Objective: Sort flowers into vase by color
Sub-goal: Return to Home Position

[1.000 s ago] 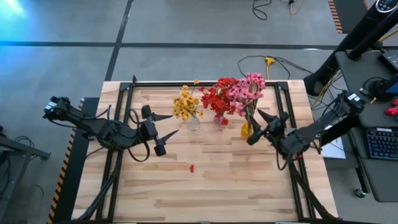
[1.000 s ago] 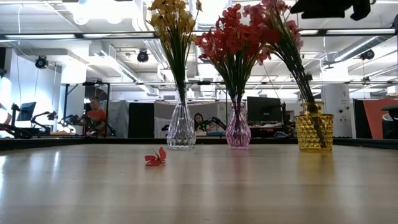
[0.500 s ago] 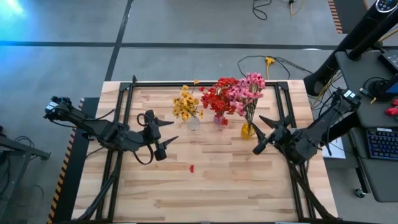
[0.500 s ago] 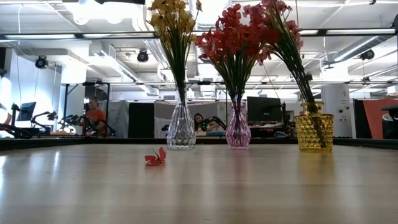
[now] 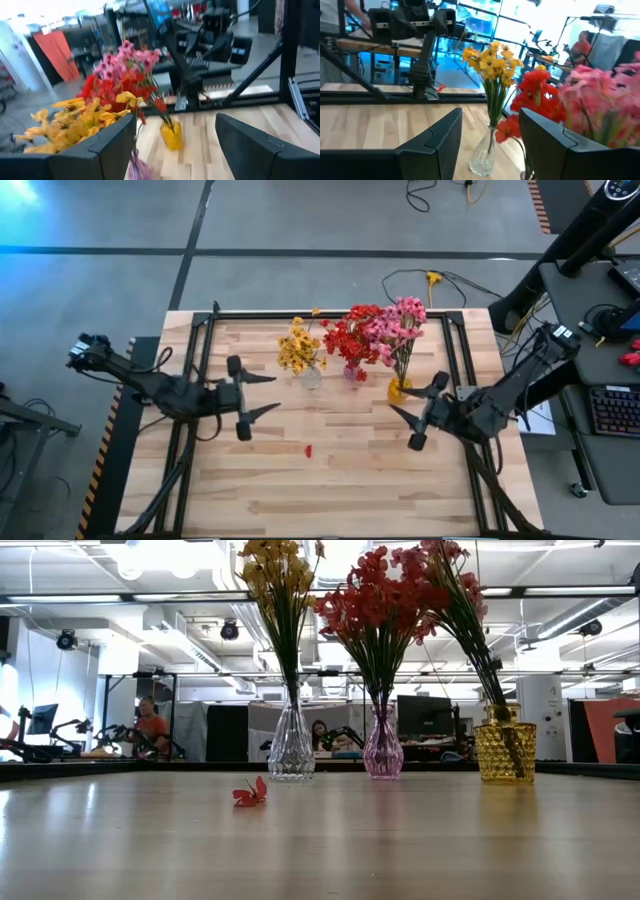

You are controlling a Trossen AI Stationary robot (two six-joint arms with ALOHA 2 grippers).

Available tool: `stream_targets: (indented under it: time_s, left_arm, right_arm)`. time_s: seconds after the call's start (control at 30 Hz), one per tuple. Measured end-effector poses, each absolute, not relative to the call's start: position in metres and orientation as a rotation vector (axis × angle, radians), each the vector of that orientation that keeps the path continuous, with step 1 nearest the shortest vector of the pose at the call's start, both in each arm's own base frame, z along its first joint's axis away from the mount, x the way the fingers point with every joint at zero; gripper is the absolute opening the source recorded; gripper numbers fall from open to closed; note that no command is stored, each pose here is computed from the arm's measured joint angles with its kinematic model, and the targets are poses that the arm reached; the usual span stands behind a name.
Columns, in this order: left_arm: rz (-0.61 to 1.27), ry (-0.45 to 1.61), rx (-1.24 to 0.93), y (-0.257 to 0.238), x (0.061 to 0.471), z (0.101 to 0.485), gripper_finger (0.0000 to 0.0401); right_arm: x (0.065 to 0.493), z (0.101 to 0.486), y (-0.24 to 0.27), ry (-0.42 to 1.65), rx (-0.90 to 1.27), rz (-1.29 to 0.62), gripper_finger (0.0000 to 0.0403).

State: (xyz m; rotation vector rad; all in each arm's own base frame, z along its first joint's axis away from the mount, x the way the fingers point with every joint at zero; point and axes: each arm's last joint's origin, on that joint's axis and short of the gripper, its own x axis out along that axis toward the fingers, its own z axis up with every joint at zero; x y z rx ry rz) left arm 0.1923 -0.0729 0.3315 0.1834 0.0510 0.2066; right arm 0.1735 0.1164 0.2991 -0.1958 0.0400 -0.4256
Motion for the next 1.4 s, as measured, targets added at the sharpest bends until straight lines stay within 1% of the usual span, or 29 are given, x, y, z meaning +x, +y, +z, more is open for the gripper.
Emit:
stream_targets:
  time_s: [0.1,0.23,0.33,0.43,0.57,0.8,0.93,1.07,1.2,1.4]
  left_arm:
    - [0.212,-0.01,0.199,-0.067,0.18,0.323,0.0258]
    - [0.222,-0.059,0.22,-0.058,0.163,0.306,0.0258]
    - [0.231,-0.112,0.239,-0.051,0.151,0.299,0.0258]
    - [0.27,-0.133,0.251,-0.041,0.141,0.292,0.0258]
    - [0.338,-0.166,0.247,-0.026,0.127,0.286,0.0258]
    - [0.402,-0.169,0.233,-0.013,0.11,0.262,0.0258]
    - [0.404,-0.192,0.214,-0.01,0.102,0.251,0.0258]
    - [0.404,-0.205,0.195,-0.009,0.097,0.241,0.0258]
    - [0.408,-0.216,0.185,-0.008,0.093,0.229,0.0258]
    - [0.411,-0.22,0.163,-0.007,0.09,0.208,0.0258]
  right_arm:
    - [0.18,0.299,0.11,0.037,-0.213,-0.388,0.0189]
    - [0.187,0.302,0.1,0.015,-0.234,-0.272,0.0189]
    - [0.191,0.304,0.09,-0.007,-0.245,-0.254,0.0189]
    - [0.191,0.304,0.078,-0.016,-0.258,-0.248,0.0189]
    - [0.186,0.303,0.065,-0.066,-0.251,-0.171,0.0188]
    - [0.156,0.283,0.046,-0.143,-0.209,-0.188,0.0178]
    - [0.138,0.269,0.039,-0.181,-0.151,-0.188,0.0172]
    - [0.109,0.265,0.027,-0.314,-0.071,-0.201,0.0171]
    - [0.094,0.254,0.021,-0.381,-0.033,-0.192,0.017]
    - [0.073,0.242,0.014,-0.426,-0.001,-0.155,0.0163]
